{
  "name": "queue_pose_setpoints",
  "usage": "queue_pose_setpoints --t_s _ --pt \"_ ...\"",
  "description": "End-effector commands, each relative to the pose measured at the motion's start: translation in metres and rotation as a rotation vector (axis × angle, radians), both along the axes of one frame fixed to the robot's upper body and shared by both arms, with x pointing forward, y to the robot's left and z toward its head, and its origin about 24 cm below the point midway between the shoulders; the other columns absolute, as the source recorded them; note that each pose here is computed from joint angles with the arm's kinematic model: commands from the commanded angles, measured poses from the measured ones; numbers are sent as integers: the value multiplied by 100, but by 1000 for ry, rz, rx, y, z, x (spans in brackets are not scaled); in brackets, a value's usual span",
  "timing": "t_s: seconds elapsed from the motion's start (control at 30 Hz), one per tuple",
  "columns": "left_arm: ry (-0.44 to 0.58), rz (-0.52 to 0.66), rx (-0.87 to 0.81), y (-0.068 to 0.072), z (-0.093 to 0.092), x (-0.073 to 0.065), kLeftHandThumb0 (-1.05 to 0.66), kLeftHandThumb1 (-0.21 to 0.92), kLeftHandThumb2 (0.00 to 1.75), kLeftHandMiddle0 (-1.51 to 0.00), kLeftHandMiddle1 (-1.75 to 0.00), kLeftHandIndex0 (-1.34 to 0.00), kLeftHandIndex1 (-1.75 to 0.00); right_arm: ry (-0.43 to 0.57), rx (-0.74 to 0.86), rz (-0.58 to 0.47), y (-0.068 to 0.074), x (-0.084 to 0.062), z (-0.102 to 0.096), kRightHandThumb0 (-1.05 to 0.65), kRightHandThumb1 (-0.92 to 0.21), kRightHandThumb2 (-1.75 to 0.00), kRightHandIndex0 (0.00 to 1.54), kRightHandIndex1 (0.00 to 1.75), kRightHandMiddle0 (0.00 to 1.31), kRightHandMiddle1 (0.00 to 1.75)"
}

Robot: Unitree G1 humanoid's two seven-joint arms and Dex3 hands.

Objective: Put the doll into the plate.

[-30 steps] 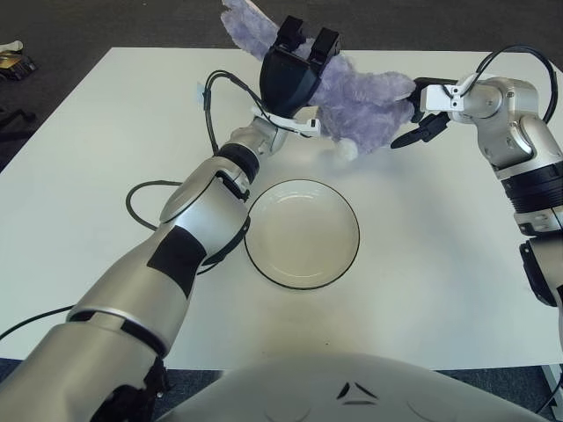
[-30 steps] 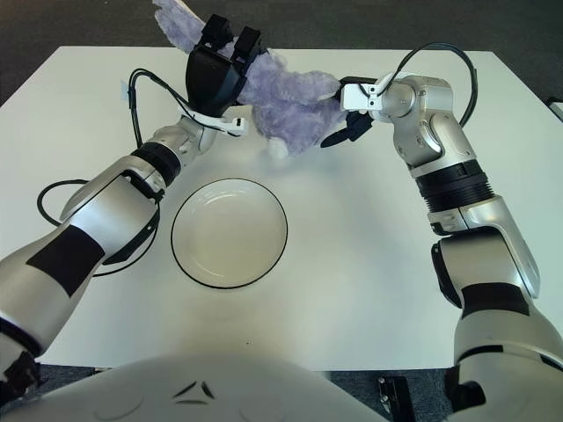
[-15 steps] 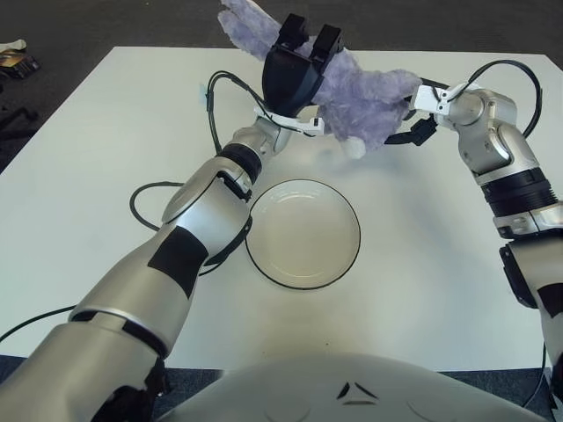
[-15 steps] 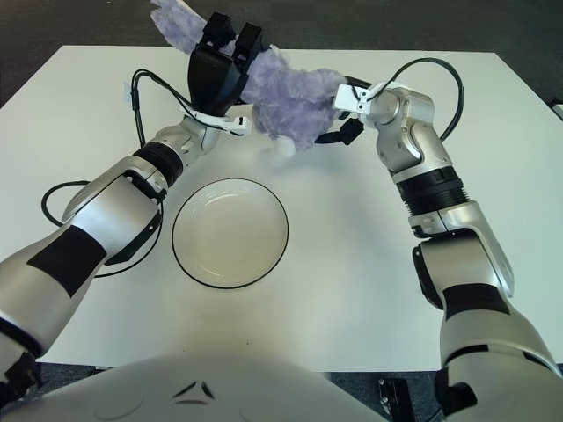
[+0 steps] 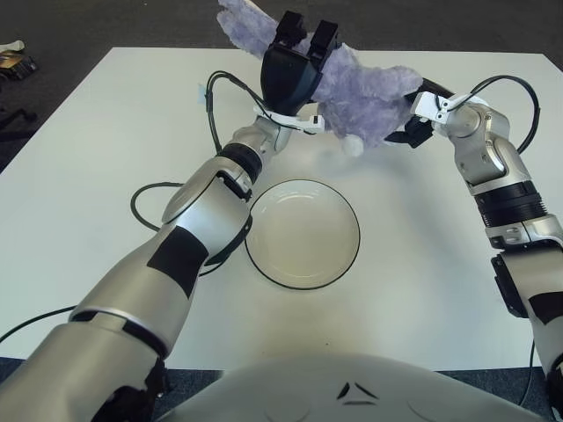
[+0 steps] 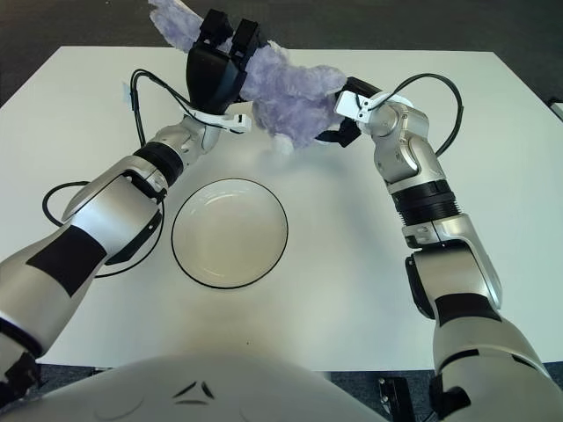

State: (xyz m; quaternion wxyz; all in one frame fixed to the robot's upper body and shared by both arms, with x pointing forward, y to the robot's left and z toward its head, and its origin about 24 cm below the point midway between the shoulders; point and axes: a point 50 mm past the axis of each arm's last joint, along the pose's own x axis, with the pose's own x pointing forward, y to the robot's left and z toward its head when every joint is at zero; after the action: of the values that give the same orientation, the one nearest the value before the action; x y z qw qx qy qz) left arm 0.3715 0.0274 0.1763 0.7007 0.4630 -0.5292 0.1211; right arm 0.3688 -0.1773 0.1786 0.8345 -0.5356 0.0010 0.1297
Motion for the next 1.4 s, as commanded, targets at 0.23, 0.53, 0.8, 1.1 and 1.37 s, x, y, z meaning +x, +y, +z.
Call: queue_pose_setpoints --t_s 0.23,0.53,0.8,1.1,1.37 --pt "-36 -38 -72 -8 20 0 46 32 131 -60 -175 -77 -175 -77 30 -54 2 -6 -3 56 -11 -156 78 174 86 175" --pt "103 -67 -64 -10 21 5 47 31 132 -61 -175 -77 -175 -178 -29 -74 4 -13 1 57 -10 -158 79 175 90 175" --pt "230 -62 -2 -7 21 12 12 19 143 -67 -167 -63 -175 -234 -5 -103 4 -20 -4 56 -11 -157 78 175 99 175" --pt "339 -80 52 -8 26 17 0 36 125 -56 -169 -39 -175 -398 -53 -79 6 -28 -10 55 -13 -154 76 175 102 175" --pt "428 -87 123 -13 36 19 7 73 72 -42 -161 -14 -164 -466 -139 -37 11 -34 -14 52 -19 -147 71 174 102 175"
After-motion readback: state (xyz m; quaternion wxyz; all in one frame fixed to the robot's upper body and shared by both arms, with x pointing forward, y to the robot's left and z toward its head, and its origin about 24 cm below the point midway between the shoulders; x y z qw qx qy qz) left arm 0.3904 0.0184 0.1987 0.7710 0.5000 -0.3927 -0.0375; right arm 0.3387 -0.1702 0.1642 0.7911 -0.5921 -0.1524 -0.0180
